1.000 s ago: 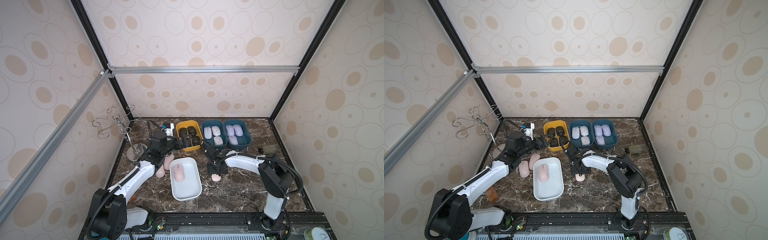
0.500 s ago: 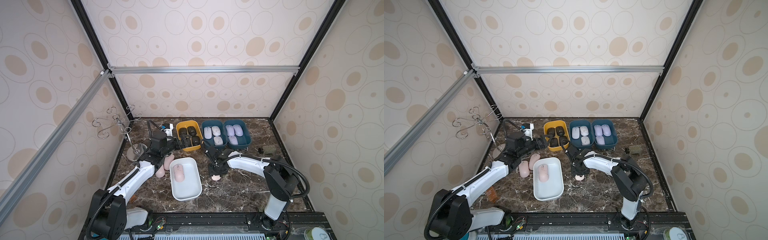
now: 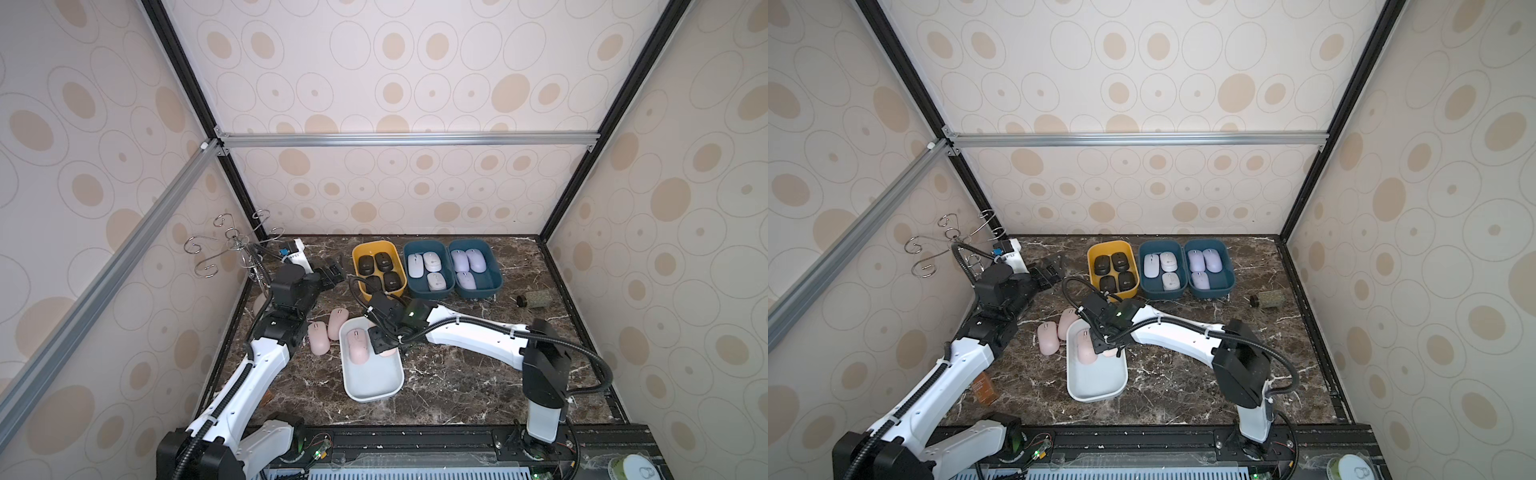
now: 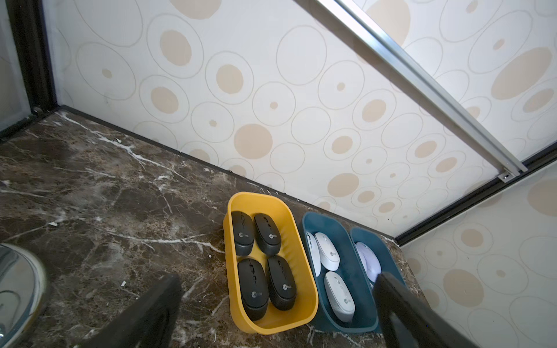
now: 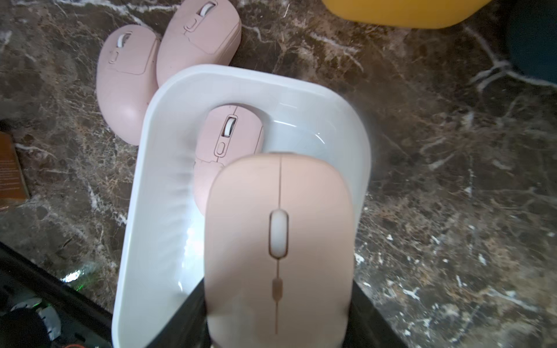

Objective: Place the mice by color into the storage box
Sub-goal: Place the mouse in the storage box.

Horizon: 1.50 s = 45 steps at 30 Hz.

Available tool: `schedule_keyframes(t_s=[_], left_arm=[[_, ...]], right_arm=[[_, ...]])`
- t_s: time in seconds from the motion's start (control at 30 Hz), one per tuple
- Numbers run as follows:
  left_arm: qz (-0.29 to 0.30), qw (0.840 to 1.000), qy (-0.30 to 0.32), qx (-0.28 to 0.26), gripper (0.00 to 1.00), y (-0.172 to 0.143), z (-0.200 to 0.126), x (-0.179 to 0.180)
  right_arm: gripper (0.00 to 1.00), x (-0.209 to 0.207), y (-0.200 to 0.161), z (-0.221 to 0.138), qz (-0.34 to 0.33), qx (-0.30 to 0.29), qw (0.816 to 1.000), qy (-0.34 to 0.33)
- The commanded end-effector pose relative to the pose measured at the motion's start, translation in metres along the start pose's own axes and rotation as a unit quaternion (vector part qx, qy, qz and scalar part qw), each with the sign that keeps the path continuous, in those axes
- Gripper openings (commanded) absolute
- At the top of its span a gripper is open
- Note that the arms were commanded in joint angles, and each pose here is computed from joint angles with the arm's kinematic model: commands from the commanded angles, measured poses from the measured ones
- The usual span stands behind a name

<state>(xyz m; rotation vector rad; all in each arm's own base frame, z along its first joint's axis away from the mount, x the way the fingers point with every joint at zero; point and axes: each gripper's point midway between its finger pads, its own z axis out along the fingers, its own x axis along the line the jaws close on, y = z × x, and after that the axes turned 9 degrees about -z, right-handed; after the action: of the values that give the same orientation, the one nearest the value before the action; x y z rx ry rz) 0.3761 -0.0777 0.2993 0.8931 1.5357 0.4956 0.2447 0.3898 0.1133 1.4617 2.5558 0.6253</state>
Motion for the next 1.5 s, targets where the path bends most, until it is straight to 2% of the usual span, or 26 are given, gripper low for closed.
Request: schedule_keyframes(t_s=[0.0,0.2,0.53,0.8,1.0,1.13,1.33,1.47], left_arm=[[0.011,0.999,0.019,-0.029,1.0,0.011,-0.004,0.008],[0.006,1.0,0.01,-0.021,1.0,0.008,-0.002,0.006],[-0.001,1.0,-0.005,-0.007,1.0,0.001,0.002,0.002],[-0.004,1.0,-0.009,0.004,1.0,-0.004,0.006,0.002],[-0.005,1.0,-0.013,0.012,1.0,-0.007,0.008,0.001],[-0.005,1.0,-0.016,0.015,1.0,-0.008,0.009,0.0],[-0.002,1.0,-0.016,0.015,1.0,-0.008,0.009,0.0],[-0.001,1.0,-0.013,0.015,1.0,-0.009,0.009,0.001]], right_arm=[[0.5,-0.001,-0.002,0.024,0.012,0.017,1.0,-0.023],[0.5,-0.008,0.002,0.05,0.041,0.004,0.998,-0.052],[0.56,-0.015,-0.005,0.081,0.061,0.03,0.996,-0.065],[0.6,-0.014,-0.005,0.085,0.057,0.034,0.996,-0.058],[0.67,-0.014,0.0,0.076,0.049,0.029,0.997,-0.058],[0.69,-0.015,0.006,0.063,0.042,0.018,0.997,-0.063],[0.59,-0.004,0.026,0.01,0.01,-0.03,0.999,-0.042],[0.53,-0.017,0.025,-0.015,-0.02,-0.04,0.998,-0.051]])
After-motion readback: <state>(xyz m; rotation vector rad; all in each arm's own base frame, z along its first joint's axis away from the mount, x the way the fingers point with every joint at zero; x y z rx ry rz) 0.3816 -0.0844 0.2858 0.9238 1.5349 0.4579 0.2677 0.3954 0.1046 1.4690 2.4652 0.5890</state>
